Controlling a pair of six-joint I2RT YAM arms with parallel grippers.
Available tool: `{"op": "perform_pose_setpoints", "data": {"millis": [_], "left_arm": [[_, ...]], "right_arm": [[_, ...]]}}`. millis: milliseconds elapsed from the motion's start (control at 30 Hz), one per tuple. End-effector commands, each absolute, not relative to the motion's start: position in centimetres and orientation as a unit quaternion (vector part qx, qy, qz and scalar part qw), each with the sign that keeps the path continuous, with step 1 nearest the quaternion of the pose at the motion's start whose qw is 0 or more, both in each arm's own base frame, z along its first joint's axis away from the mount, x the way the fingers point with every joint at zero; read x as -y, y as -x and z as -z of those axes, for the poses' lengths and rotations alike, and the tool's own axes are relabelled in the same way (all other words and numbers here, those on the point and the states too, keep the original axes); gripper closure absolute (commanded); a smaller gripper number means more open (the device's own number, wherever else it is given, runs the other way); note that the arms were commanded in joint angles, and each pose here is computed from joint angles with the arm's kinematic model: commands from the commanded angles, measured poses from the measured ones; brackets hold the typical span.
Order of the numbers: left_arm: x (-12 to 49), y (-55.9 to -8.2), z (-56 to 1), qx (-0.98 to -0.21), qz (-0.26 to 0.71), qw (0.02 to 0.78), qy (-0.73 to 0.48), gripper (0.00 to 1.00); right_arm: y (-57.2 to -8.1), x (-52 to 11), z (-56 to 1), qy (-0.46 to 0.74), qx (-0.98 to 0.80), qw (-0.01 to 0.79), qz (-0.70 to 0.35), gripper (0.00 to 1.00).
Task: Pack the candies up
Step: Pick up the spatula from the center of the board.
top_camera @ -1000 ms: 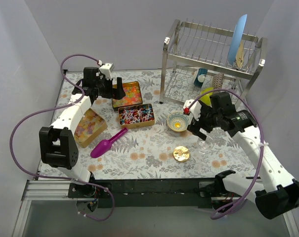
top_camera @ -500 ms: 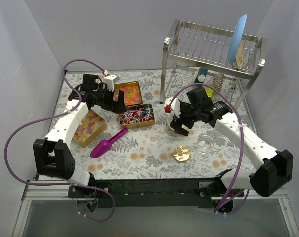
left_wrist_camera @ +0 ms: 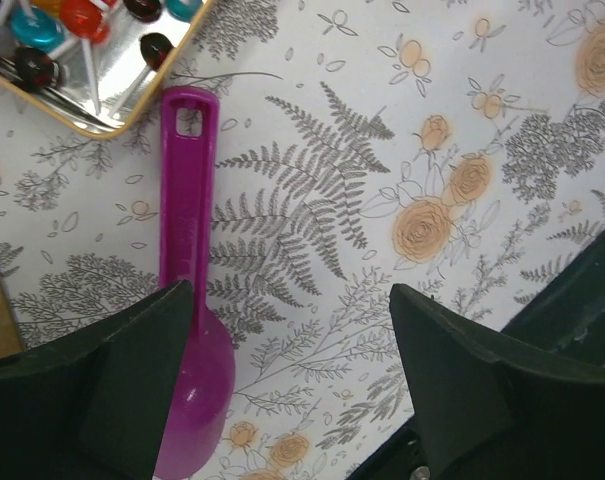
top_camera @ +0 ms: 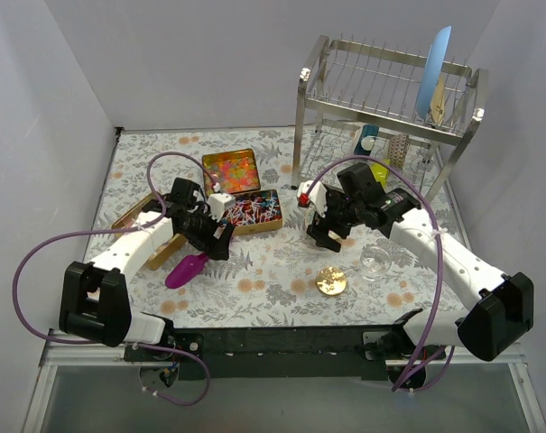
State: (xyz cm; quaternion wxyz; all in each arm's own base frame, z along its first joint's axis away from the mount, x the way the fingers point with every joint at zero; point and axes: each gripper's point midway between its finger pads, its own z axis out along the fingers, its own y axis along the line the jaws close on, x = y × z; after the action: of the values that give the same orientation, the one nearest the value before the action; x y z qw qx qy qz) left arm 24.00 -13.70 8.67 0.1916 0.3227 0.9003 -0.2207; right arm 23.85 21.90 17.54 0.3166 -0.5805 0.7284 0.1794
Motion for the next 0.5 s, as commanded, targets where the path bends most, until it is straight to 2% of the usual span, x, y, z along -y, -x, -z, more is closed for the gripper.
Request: {"op": "perform_pose_setpoints", "data": {"millis": [0,267,467], "left_arm": [[13.7,-26.9,-9.1,-0.891,0.178,0.256,-0.329,0.22],[11.9,-27.2,-9.4,-0.894,0.114,0.249,-0.354,0.27],[8.0,-24.0,-9.1,-0.894,0.064,0.199,-0.397,0.17]], "right_arm": [[-23.4,-21.6,-18.2,0.575,-0.727,0.331,-0.179,0.12],[-23.5,-21.2,-18.4,0.572,-0.728,0.337,-0.168,0.11],[-23.4,-21.0,-18.3,0.573,-0.728,0.337,-0.165,0.11]]}}
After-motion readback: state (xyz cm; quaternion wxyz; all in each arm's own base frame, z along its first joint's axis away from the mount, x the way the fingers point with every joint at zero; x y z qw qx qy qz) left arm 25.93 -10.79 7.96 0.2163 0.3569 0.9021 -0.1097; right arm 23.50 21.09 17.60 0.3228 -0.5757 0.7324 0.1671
